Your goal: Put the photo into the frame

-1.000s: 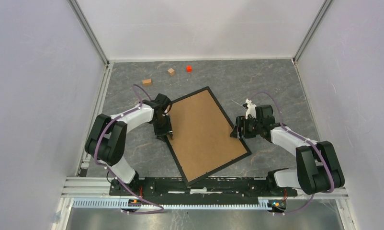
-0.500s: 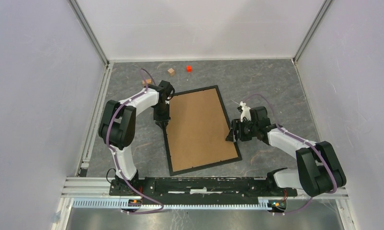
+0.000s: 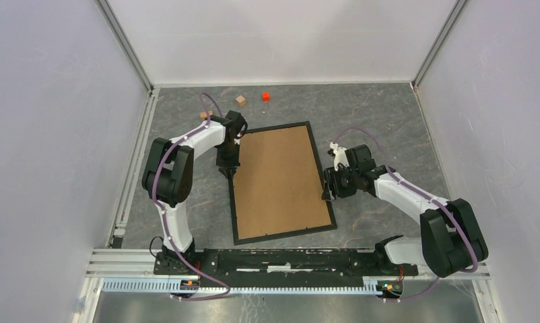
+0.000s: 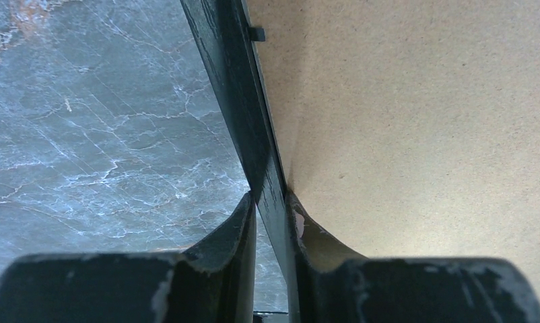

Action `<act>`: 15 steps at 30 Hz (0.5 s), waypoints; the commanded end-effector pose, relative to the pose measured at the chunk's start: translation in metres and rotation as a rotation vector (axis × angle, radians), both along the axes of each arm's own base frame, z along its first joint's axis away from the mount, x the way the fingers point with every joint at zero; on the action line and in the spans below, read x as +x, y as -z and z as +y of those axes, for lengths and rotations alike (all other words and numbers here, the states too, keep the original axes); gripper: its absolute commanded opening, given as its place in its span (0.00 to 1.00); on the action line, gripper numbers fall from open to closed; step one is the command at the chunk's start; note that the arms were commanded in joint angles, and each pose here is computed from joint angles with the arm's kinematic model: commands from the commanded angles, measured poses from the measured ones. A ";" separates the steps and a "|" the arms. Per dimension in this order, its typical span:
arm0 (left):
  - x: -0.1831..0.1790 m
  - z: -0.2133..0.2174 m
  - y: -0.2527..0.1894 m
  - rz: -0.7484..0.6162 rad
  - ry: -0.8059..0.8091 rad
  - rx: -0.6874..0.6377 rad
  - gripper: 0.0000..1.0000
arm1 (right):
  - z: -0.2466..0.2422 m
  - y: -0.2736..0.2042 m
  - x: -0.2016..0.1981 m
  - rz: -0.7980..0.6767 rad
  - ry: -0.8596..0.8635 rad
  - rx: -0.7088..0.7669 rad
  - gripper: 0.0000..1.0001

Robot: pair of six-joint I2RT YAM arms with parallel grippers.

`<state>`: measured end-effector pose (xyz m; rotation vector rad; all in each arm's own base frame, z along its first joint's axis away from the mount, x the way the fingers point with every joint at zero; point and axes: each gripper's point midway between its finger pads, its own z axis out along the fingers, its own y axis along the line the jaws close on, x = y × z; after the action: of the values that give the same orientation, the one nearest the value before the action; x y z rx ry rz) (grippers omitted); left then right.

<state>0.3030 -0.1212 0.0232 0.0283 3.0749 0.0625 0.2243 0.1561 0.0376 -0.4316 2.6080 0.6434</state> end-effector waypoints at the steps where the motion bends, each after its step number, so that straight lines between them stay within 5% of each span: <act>1: 0.008 0.001 0.015 -0.031 0.065 0.030 0.09 | -0.020 -0.005 0.003 -0.031 -0.007 -0.097 0.55; 15: 0.009 -0.004 0.016 -0.033 0.049 0.008 0.02 | -0.015 0.006 -0.027 0.095 -0.042 0.007 0.30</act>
<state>0.3036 -0.1200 0.0233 0.0340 3.0677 0.0852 0.2060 0.1359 0.0339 -0.4301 2.6888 0.6339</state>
